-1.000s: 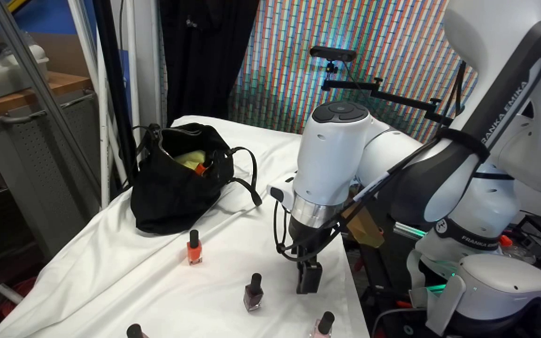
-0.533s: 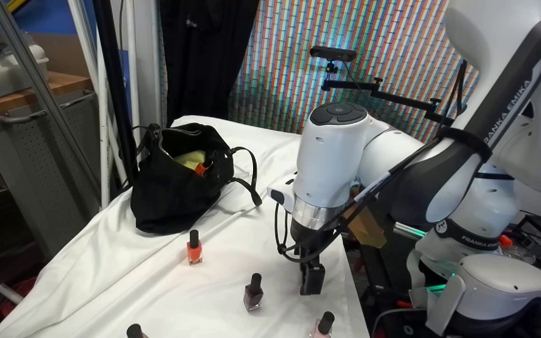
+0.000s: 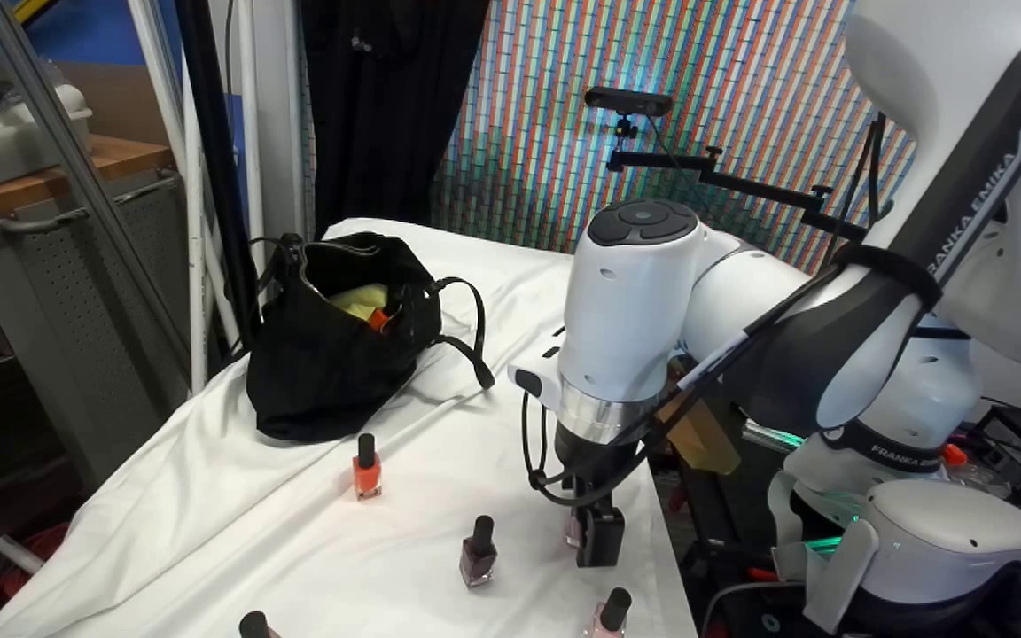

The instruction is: Put the nail polish bottles in the bag

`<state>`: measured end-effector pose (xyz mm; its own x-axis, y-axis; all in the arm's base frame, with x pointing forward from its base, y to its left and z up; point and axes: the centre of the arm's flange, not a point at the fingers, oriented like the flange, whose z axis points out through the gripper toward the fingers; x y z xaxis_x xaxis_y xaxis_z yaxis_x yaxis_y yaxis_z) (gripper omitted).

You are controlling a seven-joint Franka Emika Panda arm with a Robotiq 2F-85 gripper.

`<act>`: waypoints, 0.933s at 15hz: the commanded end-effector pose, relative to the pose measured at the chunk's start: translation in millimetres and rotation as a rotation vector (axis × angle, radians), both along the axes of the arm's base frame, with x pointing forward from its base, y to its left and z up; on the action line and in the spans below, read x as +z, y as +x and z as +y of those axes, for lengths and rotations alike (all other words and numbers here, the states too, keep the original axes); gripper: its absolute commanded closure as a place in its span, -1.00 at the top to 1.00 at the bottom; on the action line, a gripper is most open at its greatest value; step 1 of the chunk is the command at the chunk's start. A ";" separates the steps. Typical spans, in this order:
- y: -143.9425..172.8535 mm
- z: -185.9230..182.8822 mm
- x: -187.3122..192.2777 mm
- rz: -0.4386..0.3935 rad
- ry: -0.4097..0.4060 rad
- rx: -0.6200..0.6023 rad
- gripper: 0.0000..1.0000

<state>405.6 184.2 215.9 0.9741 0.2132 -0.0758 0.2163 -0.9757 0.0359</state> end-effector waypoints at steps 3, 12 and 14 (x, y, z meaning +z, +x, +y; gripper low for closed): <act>-0.2 1.9 -8.8 0.018 0.011 0.010 1.00; -3.4 9.6 -6.9 0.025 0.037 0.031 1.00; -3.9 10.4 -6.8 0.025 0.037 0.037 1.00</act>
